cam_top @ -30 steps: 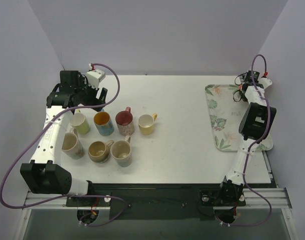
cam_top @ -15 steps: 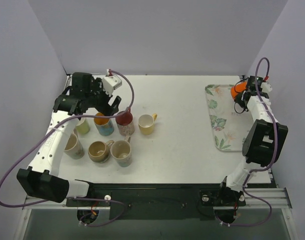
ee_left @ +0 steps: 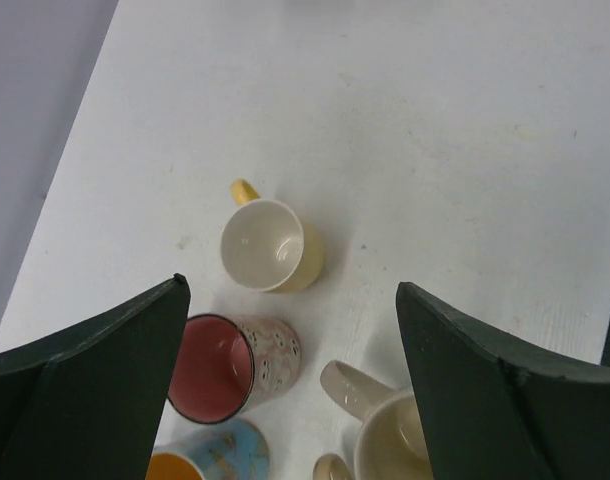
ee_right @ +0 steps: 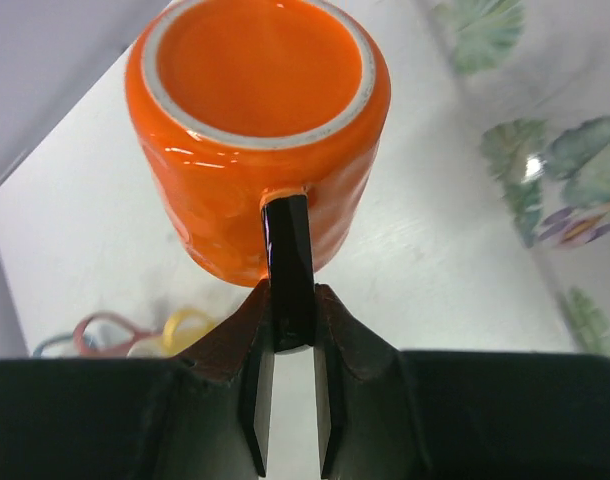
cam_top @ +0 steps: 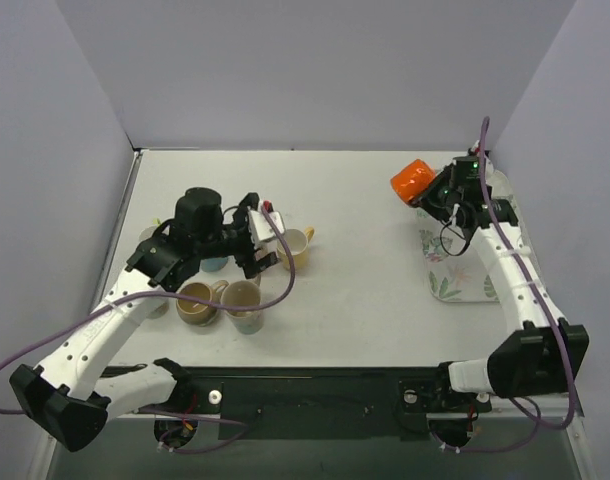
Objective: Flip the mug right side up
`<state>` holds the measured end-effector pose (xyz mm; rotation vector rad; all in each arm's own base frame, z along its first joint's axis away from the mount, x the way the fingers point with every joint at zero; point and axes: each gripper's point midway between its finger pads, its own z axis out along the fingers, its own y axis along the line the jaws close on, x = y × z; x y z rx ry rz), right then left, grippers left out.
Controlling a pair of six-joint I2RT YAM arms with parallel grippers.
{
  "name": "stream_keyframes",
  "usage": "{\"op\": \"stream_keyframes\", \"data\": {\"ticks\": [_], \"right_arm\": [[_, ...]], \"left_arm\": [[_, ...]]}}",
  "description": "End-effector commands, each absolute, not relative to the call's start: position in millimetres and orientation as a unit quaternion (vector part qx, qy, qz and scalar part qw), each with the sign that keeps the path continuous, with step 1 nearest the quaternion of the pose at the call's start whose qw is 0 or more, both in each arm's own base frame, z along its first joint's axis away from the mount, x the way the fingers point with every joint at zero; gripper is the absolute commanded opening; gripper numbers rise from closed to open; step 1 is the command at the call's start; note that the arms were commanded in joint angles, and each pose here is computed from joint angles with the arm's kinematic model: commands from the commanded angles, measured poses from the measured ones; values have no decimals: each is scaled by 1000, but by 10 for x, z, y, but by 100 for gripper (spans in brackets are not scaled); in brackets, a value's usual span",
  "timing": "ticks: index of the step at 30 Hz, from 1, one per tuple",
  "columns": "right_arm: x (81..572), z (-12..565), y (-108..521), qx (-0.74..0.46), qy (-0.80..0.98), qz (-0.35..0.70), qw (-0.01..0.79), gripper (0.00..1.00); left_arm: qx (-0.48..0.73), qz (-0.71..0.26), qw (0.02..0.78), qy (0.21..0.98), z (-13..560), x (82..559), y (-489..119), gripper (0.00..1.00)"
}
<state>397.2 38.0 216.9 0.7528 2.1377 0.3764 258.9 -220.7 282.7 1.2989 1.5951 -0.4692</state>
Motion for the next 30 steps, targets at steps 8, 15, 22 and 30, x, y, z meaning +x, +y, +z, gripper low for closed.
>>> {"op": "stream_keyframes", "data": {"ticks": [8, 15, 22, 30], "right_arm": [[3183, 2788, 1599, 219, 827, 277, 437, 0], [2913, 2832, 2219, 213, 805, 357, 423, 0], [2616, 3013, 2507, 177, 797, 375, 440, 0], [2483, 3144, 2580, 175, 782, 382, 461, 0]], "left_arm": [[555, 22, 691, 462, 3038, 2847, -2672, 96], [439, 56, 837, 323, 3342, 2483, -2479, 97], [384, 58, 883, 264, 3312, 2156, -2180, 97], [461, 17, 850, 253, 2855, 1980, -2420, 97]]}}
